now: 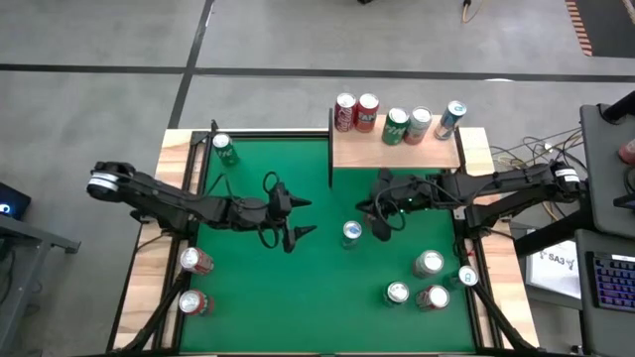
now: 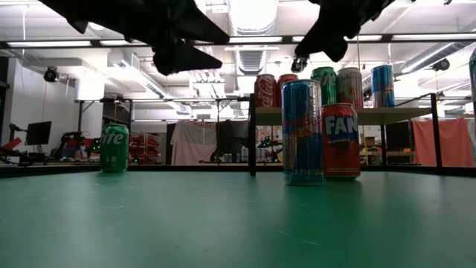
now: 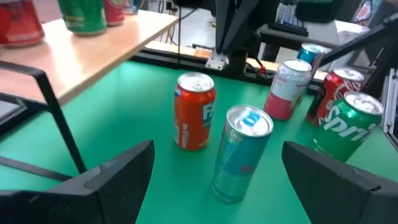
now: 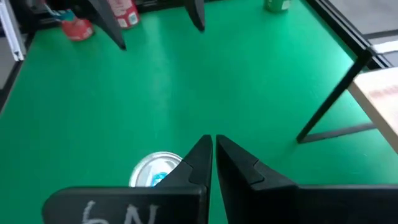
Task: Place canned beverage on shelf
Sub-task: Put the right red soda can on the shelf aligned with the other red soda can
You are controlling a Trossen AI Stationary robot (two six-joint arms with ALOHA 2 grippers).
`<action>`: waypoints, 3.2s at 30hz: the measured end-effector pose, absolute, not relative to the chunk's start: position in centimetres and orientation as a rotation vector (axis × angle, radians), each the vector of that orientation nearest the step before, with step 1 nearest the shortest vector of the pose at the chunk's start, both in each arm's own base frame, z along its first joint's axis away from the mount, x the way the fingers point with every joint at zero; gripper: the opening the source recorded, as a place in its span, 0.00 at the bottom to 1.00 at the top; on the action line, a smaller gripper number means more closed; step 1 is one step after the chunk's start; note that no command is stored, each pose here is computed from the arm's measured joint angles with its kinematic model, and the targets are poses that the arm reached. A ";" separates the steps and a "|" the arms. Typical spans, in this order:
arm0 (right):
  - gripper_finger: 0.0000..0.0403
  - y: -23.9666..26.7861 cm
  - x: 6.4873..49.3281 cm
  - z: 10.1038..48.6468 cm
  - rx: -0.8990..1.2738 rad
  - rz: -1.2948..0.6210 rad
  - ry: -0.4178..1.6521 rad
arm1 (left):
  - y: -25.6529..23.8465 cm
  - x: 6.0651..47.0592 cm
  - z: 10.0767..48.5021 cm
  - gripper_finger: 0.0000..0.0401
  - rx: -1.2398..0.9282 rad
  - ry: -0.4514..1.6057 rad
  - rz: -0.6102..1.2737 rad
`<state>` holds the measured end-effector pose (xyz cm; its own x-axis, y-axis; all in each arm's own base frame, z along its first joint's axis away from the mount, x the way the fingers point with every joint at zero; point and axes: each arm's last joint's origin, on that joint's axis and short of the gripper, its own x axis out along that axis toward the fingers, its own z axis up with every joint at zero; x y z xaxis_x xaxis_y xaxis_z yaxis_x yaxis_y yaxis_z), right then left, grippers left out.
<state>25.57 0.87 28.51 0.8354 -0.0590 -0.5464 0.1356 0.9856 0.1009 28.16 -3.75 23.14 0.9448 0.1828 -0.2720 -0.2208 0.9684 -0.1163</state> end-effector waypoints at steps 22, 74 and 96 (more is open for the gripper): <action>0.03 1.0 26.4 28.5 0.201 -0.122 0.518 | -7.6 25.7 22.7 0.84 -0.667 0.471 0.065; 0.61 0.1 27.5 32.2 0.816 -0.764 1.167 | -3.0 22.4 28.8 0.84 0.386 0.246 0.525; 0.88 -2.7 31.4 26.5 0.834 -0.923 1.377 | -2.5 22.3 28.9 0.84 0.452 0.272 0.540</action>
